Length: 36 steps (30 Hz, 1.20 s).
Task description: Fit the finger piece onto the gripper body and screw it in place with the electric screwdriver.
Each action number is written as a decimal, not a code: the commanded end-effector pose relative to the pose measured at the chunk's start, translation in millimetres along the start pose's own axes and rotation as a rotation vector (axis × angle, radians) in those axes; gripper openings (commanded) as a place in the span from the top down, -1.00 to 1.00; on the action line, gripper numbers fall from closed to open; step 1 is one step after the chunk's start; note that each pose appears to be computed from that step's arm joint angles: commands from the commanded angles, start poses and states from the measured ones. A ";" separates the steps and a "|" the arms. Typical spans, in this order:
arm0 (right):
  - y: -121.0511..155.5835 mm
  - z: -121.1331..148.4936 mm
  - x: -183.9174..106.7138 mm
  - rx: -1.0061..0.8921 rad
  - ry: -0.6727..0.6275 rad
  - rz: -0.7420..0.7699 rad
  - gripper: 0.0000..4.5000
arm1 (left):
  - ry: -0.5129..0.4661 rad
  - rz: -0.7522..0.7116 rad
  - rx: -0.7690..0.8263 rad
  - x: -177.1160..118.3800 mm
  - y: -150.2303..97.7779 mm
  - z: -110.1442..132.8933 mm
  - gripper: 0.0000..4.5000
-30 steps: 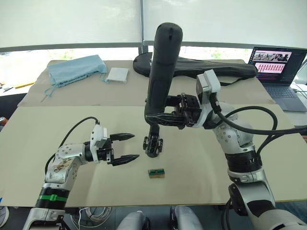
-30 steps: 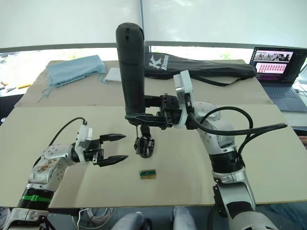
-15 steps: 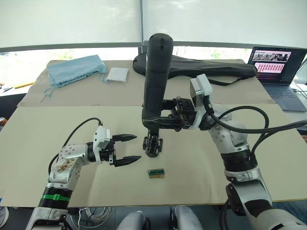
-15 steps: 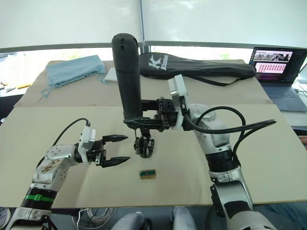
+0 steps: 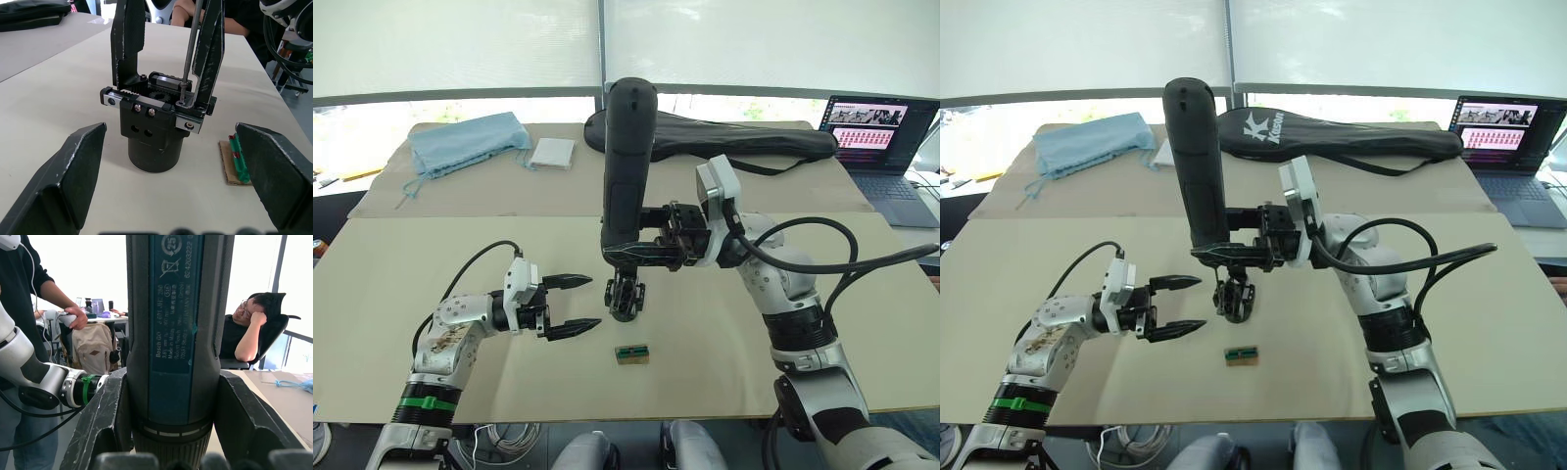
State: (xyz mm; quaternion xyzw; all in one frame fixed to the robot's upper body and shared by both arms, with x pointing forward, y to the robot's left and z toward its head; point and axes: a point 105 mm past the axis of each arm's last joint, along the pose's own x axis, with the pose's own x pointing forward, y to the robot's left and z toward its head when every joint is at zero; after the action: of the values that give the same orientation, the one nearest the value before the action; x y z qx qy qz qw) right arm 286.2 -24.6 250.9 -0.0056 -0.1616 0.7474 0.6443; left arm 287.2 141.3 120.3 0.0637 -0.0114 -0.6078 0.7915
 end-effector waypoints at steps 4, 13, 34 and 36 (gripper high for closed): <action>1.0 18.4 1.4 -0.064 -0.023 0.026 0.15 | -0.008 -0.006 0.030 2.8 0.5 4.1 -1.00; 0.8 19.3 -0.3 -0.064 -0.019 0.021 0.15 | -0.011 -0.004 0.029 4.1 1.0 3.5 -1.00; -0.3 13.2 1.4 -0.044 -0.009 0.017 0.15 | -0.013 0.005 0.022 4.0 -0.5 1.3 -1.00; -0.3 12.2 1.2 -0.039 -0.006 0.016 0.15 | -0.012 0.005 0.021 4.0 -1.0 0.7 -1.00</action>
State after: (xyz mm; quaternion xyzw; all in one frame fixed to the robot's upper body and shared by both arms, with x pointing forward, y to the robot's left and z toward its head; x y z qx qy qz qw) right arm 289.1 -27.7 247.7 -0.0088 -0.1508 0.7455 0.6491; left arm 288.5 139.6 115.0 0.0576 -0.0060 -0.6026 0.7959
